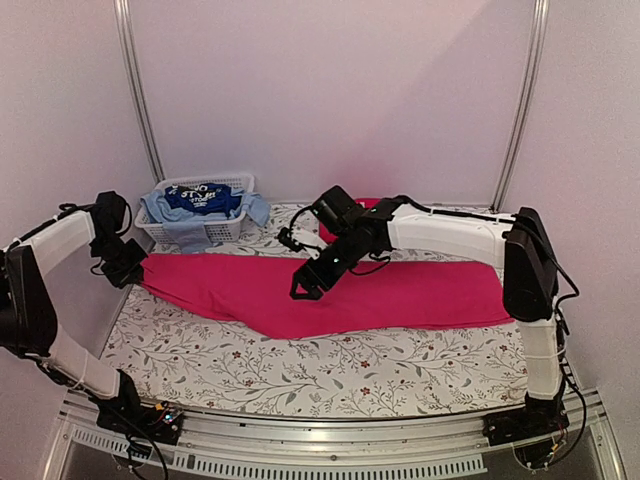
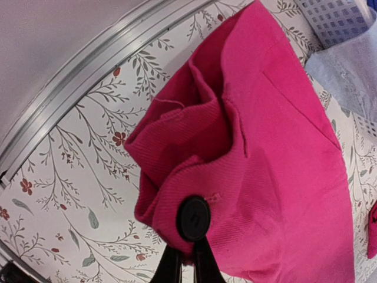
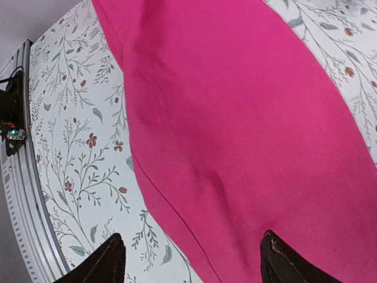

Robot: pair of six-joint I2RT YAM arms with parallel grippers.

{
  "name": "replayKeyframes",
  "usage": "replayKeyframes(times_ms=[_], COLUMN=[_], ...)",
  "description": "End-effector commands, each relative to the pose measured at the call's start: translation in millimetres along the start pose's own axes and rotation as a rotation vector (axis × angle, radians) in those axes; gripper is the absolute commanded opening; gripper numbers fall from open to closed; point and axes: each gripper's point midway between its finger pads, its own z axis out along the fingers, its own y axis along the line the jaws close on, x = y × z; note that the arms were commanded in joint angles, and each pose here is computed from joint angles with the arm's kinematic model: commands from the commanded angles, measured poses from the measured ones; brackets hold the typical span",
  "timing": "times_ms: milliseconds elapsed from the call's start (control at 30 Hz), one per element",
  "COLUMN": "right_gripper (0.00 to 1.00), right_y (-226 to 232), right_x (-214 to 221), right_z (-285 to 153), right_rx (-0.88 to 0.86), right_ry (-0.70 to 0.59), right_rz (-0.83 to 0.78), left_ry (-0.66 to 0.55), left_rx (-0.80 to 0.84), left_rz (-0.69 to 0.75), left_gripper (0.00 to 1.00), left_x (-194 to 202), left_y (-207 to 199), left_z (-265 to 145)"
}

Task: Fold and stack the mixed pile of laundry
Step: Smooth out the rectangle-folded trousers at the center of the board.

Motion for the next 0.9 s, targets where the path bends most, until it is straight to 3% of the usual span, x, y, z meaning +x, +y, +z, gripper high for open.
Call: replayKeyframes(times_ms=[0,200,333,400,533,567,867], right_gripper=[0.76,0.66,0.54,0.41,0.04,0.00,0.00], right_y=[8,-10,-21,-26,-29,-28,-47], right_x=[8,30,43,49,48,47,6], right_z=[45,77,89,93,88,86,17], right_rx=[0.013,0.035,0.034,0.040,0.036,0.035,0.117], right_ry=[0.061,0.116,0.146,0.160,0.155,0.153,0.026], right_rz=[-0.074,-0.078,-0.063,-0.052,-0.050,-0.052,-0.032], left_ry=[-0.001,0.013,0.013,0.014,0.005,0.001,0.007], left_rx=[0.033,0.056,0.061,0.061,0.056,0.056,0.038], left_rz=[0.010,0.011,0.011,0.013,0.016,0.016,0.029], left_gripper=[0.00,0.00,0.00,0.00,0.00,0.00,0.00], left_x=[2,5,5,5,2,2,2], left_y=[-7,-11,-12,-13,-13,-12,-10], left_z=[-4,-4,-2,-2,-1,-1,5])
